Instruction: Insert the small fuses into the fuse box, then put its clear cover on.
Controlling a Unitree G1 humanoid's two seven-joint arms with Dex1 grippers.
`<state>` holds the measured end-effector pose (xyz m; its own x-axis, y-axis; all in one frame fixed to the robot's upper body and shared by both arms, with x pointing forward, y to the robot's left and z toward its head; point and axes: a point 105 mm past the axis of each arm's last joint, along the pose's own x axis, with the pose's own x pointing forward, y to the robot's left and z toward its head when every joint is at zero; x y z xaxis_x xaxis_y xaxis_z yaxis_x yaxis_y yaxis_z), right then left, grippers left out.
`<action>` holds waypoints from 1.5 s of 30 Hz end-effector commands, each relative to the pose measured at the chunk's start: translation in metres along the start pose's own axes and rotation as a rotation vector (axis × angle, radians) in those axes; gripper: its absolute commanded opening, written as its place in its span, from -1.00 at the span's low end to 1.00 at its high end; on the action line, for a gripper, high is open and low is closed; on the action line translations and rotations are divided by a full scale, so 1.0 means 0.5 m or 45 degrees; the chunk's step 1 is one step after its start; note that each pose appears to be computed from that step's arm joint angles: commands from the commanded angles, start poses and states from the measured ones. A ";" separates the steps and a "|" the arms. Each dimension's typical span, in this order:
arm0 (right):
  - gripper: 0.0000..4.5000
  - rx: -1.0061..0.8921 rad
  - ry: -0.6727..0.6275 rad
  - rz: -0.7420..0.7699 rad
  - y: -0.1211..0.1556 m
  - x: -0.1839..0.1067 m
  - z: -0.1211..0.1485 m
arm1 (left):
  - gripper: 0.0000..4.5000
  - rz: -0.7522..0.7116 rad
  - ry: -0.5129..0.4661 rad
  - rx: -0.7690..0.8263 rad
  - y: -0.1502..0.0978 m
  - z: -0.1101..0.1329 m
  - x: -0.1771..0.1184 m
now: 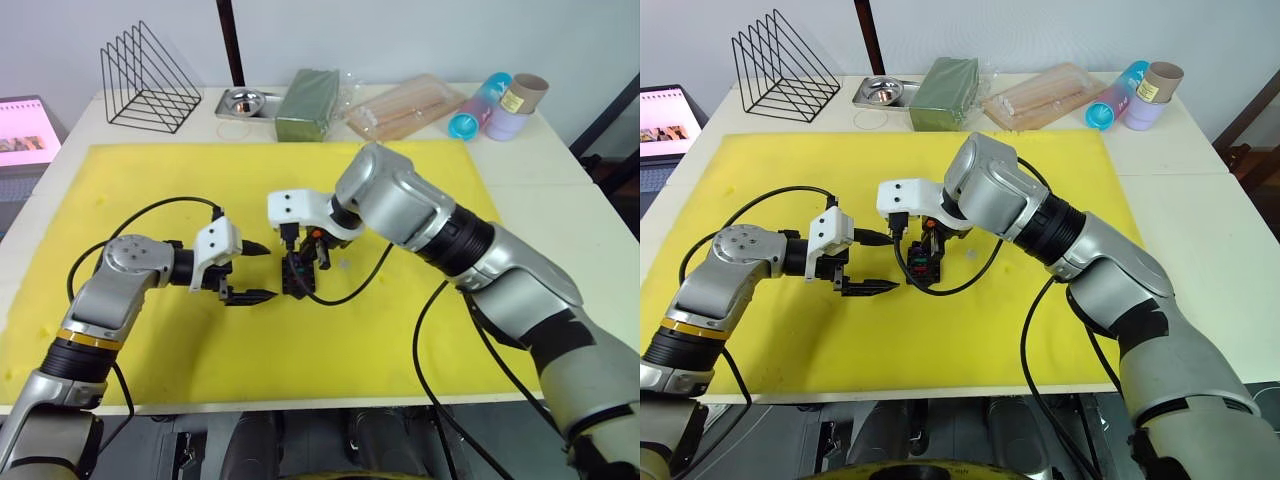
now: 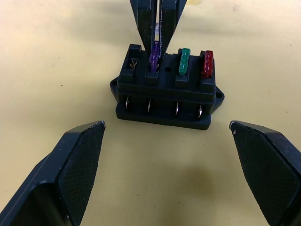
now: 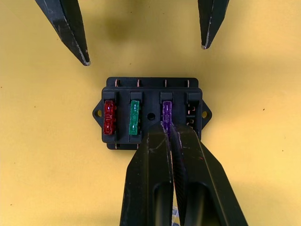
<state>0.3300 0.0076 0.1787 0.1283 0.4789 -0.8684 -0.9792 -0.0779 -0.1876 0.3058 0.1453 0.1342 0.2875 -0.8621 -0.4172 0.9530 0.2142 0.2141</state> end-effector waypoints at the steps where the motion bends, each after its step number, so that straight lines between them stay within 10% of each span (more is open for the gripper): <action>1: -0.98 -0.024 -0.026 0.044 0.014 0.003 0.015 | 1.00 0.032 -0.023 0.039 0.010 0.020 -0.016; 45: -0.77 0.027 -0.130 -0.073 -0.003 -0.078 0.021 | 1.00 0.046 -0.032 0.043 0.014 0.029 -0.008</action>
<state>0.3283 -0.0054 0.1926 0.1406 0.5233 -0.8405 -0.9849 -0.0128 -0.1727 0.3082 0.1455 0.1345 0.3043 -0.8563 -0.4172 0.9493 0.2362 0.2075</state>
